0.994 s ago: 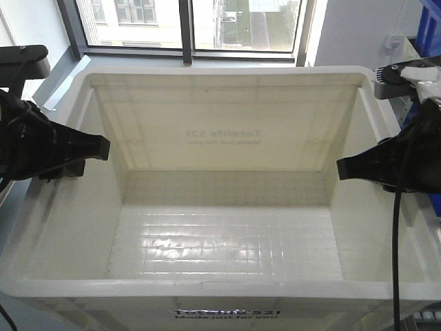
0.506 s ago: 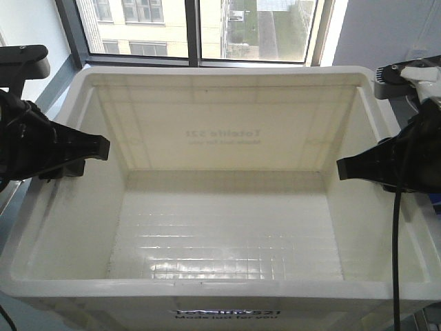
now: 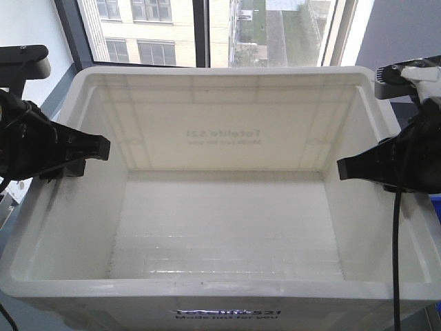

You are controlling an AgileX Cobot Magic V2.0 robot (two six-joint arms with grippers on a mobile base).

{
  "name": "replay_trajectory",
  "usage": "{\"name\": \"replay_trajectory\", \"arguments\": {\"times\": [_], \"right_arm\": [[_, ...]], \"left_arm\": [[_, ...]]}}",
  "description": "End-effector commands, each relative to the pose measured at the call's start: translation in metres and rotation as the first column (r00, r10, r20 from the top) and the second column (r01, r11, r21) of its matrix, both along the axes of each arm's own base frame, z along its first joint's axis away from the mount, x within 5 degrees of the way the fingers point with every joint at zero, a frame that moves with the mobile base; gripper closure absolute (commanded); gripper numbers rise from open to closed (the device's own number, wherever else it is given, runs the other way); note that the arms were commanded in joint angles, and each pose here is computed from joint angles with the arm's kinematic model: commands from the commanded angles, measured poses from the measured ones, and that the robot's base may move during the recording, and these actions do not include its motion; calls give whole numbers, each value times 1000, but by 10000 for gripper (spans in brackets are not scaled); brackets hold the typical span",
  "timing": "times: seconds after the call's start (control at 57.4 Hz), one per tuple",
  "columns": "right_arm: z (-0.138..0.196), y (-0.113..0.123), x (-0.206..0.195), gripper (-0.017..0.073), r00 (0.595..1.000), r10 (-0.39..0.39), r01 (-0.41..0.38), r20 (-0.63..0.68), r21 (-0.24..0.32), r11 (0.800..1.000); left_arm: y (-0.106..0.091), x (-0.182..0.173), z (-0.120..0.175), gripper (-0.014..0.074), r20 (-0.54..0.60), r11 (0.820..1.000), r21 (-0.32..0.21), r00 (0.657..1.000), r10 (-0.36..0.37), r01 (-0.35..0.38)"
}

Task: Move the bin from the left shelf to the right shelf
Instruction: 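Keep holding the tote with both grippers while driving to the other shelf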

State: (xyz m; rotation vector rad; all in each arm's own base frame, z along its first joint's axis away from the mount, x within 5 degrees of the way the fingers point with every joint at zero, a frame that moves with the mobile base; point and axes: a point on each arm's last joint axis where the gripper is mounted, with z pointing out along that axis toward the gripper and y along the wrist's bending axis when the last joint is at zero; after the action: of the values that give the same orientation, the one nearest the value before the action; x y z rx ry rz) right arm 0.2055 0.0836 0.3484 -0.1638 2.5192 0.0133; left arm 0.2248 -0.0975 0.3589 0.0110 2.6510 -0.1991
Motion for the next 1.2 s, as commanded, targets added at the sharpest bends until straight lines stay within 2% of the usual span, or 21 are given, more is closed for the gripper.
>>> {"name": "replay_trajectory", "arguments": {"times": [0.0,1.186], "right_arm": [[25,0,3,550,985,38,-43,168,27,999],[25,0,3,550,985,38,-43,168,26,999]], "left_arm": [[-2,-2,24,600,153,997,-72,988,-16,27],[-2,-2,24,600,153,997,-72,988,-16,27]]}}
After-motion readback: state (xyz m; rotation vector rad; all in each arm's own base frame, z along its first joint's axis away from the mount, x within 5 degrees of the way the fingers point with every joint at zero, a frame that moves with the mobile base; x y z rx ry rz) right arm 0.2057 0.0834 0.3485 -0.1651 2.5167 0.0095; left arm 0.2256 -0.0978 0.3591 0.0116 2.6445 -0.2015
